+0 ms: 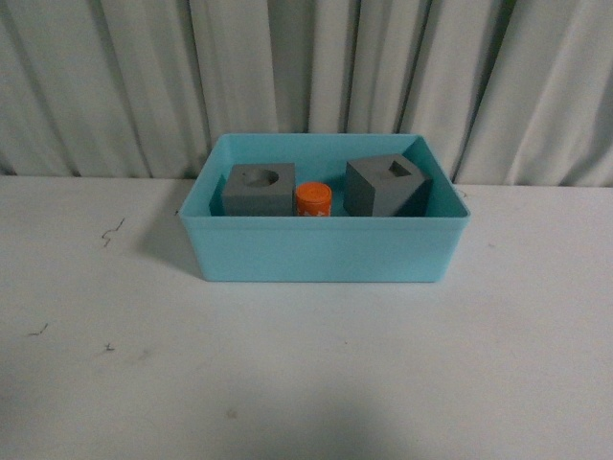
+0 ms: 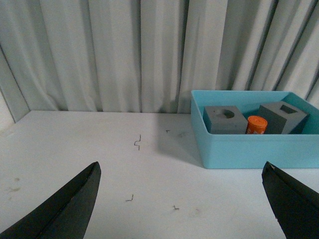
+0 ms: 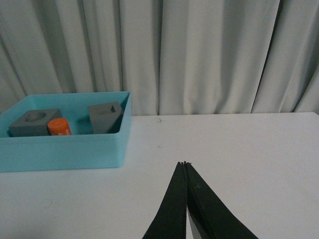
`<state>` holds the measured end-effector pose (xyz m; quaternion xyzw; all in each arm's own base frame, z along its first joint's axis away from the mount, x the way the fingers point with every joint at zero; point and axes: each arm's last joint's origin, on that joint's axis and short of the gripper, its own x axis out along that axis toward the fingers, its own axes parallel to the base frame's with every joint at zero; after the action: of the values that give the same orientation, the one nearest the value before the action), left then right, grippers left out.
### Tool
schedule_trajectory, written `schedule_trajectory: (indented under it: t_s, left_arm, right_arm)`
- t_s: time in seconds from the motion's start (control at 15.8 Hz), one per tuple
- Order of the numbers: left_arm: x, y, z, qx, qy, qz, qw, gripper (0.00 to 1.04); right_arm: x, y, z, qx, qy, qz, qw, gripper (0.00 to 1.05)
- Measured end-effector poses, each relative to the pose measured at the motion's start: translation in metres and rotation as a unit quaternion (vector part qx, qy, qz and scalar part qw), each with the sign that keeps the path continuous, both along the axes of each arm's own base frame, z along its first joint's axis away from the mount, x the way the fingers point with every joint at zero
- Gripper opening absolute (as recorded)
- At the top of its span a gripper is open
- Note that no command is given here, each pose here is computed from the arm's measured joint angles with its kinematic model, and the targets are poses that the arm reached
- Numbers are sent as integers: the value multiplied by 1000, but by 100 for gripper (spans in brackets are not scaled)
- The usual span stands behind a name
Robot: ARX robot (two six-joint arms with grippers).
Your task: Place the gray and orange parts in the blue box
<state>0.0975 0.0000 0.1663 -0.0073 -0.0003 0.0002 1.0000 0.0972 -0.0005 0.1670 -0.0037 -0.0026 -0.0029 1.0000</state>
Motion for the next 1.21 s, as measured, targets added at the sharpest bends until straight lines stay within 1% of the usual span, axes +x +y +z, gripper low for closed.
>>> schedule_trajectory:
  t_s: [0.51,0.57,0.63,0.7,0.76,0.83,0.89,0.95,1.02,1.21]
  left_arm:
    - [0,0,0,0,0,0,1000,98]
    - [0,0,0,0,0,0,1000,98]
    - [0,0,0,0,0,0,1000,98]
    - [0,0,0,0,0,0,1000,98]
    - [0,0,0,0,0,0,1000,98]
    - [0,0,0,0,0,0,1000,98]
    - [0,0,0,0,0,0,1000,98]
    - [0,0,0,0,0,0,1000,98]
    - [0,0,0,0,0,0,1000,98]
    - [0,0,0,0,0,0,1000,98]
  right_arm:
    - [0,0,0,0,0,0,1000,2]
    - [0,0,0,0,0,0,1000,9]
    - [0,0,0,0,0,0,1000,43]
    - [0,0,0,0,0,0,1000,63]
    - [0,0,0,0,0,0,1000,73]
    - [0,0,0,0,0,0,1000,85]
    - [0,0,0,0,0,0,1000,94]
    - [0,0,0,0,0,0,1000,100]
    - [0,0,0,0,0,0,1000,98]
    - [0,0,0,0,0,0,1000,98]
